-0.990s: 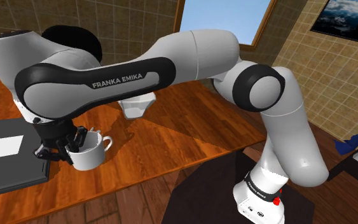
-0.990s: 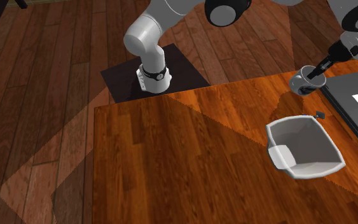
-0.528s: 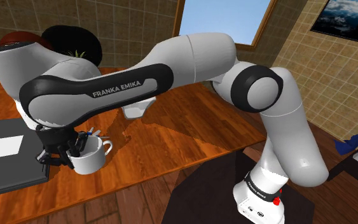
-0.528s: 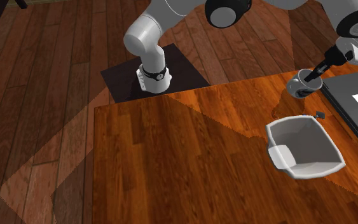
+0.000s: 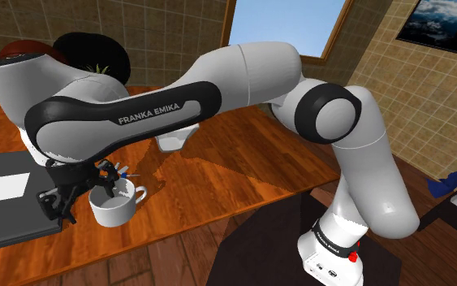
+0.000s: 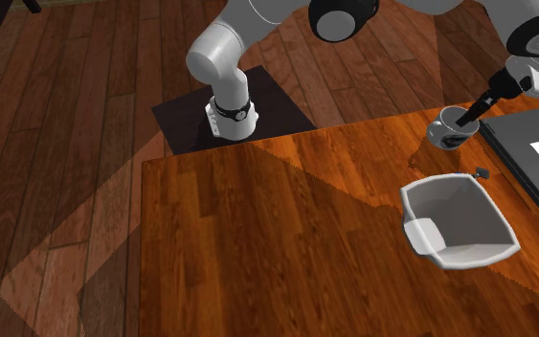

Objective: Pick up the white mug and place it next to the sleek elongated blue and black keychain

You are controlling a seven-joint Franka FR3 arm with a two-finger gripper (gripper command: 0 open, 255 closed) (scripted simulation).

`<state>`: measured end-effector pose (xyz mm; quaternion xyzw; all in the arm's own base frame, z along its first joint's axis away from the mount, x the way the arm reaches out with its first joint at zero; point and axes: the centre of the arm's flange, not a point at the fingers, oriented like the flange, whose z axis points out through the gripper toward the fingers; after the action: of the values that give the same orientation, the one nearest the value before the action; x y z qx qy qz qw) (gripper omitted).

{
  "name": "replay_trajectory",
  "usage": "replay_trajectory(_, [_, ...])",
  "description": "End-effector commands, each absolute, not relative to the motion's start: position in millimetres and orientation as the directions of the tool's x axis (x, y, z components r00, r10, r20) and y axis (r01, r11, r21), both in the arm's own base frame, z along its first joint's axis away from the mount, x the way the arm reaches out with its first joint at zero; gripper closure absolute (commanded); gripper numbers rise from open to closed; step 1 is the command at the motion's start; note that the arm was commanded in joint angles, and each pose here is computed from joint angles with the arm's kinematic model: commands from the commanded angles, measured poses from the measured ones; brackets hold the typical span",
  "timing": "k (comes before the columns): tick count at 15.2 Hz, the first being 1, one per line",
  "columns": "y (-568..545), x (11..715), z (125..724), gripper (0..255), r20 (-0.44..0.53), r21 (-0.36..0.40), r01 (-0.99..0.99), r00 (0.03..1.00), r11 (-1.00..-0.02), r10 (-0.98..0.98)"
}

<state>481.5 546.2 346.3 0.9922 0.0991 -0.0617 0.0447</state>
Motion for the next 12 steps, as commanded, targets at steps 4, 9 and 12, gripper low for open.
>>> replay_trajectory(4, [550, 486, 385, 0, -0.131, 0.077, 0.202, 0.973, -0.976, 0.191])
replay_trajectory(9, [551, 487, 396, 0, -0.131, 0.077, 0.202, 0.973, -0.976, 0.191])
replay_trajectory(12, [551, 487, 396, 0, -0.131, 0.077, 0.202, 0.973, -0.976, 0.191])
